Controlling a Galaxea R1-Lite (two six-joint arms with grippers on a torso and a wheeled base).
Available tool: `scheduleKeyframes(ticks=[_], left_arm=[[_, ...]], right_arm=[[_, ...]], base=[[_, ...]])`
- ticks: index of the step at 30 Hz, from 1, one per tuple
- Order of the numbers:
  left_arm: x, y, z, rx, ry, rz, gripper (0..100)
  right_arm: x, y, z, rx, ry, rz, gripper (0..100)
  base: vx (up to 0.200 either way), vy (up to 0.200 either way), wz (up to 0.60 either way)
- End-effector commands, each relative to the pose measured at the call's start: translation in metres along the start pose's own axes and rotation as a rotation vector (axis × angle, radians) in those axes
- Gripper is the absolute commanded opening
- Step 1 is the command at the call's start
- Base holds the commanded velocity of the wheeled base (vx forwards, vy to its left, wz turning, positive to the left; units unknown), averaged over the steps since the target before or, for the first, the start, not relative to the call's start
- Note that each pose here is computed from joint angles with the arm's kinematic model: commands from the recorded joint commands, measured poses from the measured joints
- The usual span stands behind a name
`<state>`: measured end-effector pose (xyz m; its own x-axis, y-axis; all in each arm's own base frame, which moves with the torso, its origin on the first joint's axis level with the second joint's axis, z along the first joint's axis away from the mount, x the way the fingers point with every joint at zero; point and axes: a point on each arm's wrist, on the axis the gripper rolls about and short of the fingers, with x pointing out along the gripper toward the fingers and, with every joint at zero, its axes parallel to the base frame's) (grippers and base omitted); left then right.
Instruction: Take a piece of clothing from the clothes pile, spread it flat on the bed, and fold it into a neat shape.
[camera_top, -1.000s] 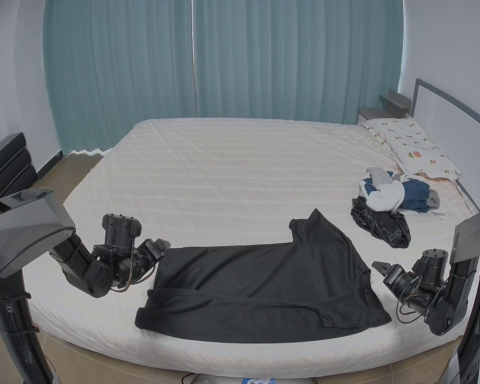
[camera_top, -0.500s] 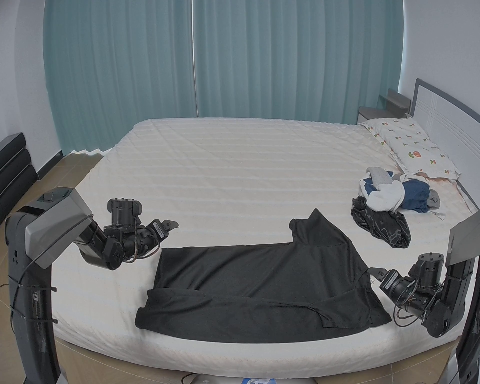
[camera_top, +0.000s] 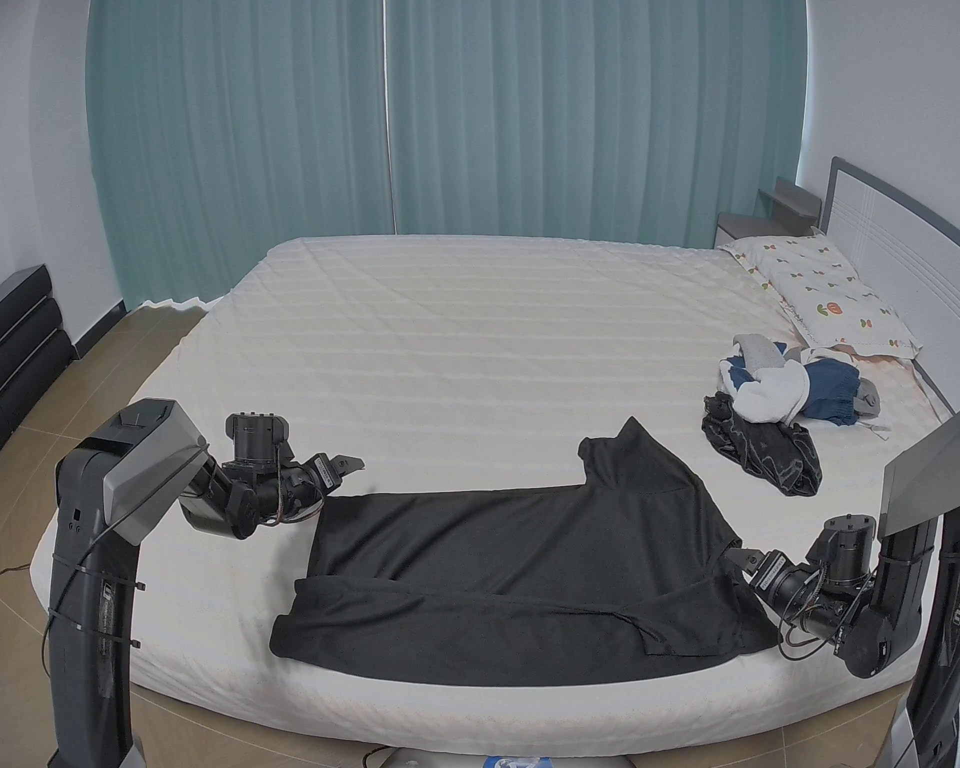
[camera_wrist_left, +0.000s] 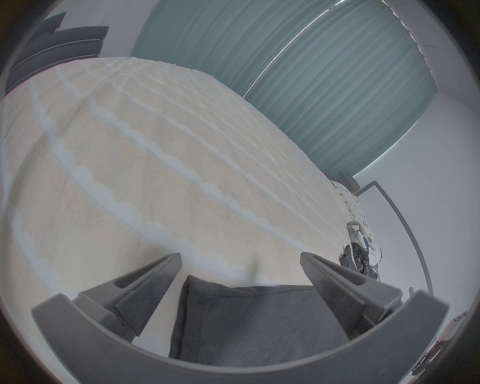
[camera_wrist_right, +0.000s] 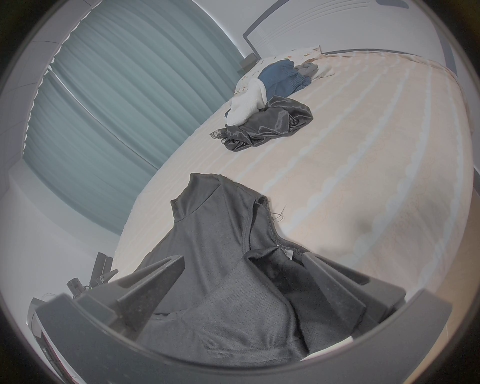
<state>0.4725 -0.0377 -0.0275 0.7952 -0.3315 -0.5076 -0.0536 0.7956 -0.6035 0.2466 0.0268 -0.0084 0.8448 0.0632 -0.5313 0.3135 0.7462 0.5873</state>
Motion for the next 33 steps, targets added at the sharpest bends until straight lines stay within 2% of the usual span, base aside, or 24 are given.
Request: scheduleKeyframes(ticks=[1,8,9,17,22,25,28,32,33], left_arm=[[0.003,0.002,-0.002,-0.003,0.005,0.000,100],[0.003,0.003,-0.005,-0.004,0.015,0.005,100],[0.002,0.003,-0.006,-0.003,0.017,0.007,0],[0.001,0.005,-0.004,-0.004,-0.005,0.039,0],[-0.005,0.004,-0.004,-0.010,-0.037,0.063,0],[-0.007,0.004,-0.002,-0.016,-0.072,0.063,0],[-0.008,-0.002,0.005,-0.054,-0.173,0.028,0],[-0.008,-0.004,0.003,-0.070,-0.181,0.022,0],[-0.011,-0.003,0.002,-0.072,-0.180,0.028,0]], right_arm=[[0.002,0.000,-0.001,0.000,-0.002,0.003,100],[0.003,0.000,-0.001,0.000,-0.003,0.004,100],[0.003,0.001,0.000,0.000,-0.006,0.008,100],[0.022,0.015,0.014,-0.021,-0.080,0.082,100],[0.059,0.017,0.034,-0.164,-0.098,0.064,100],[0.077,0.020,0.044,-0.196,-0.113,0.073,100],[0.112,0.033,0.063,-0.245,-0.129,0.087,100],[0.136,0.045,0.071,-0.304,-0.091,0.075,100],[0.145,0.052,0.077,-0.322,-0.079,0.097,100]], base=[[0.000,0.000,0.00],[0.000,0.000,0.00],[0.000,0.000,0.00],[0.000,0.000,0.00],[0.000,0.000,0.00],[0.000,0.000,0.00],[0.000,0.000,0.00],[0.000,0.000,0.00],[0.000,0.000,0.00]])
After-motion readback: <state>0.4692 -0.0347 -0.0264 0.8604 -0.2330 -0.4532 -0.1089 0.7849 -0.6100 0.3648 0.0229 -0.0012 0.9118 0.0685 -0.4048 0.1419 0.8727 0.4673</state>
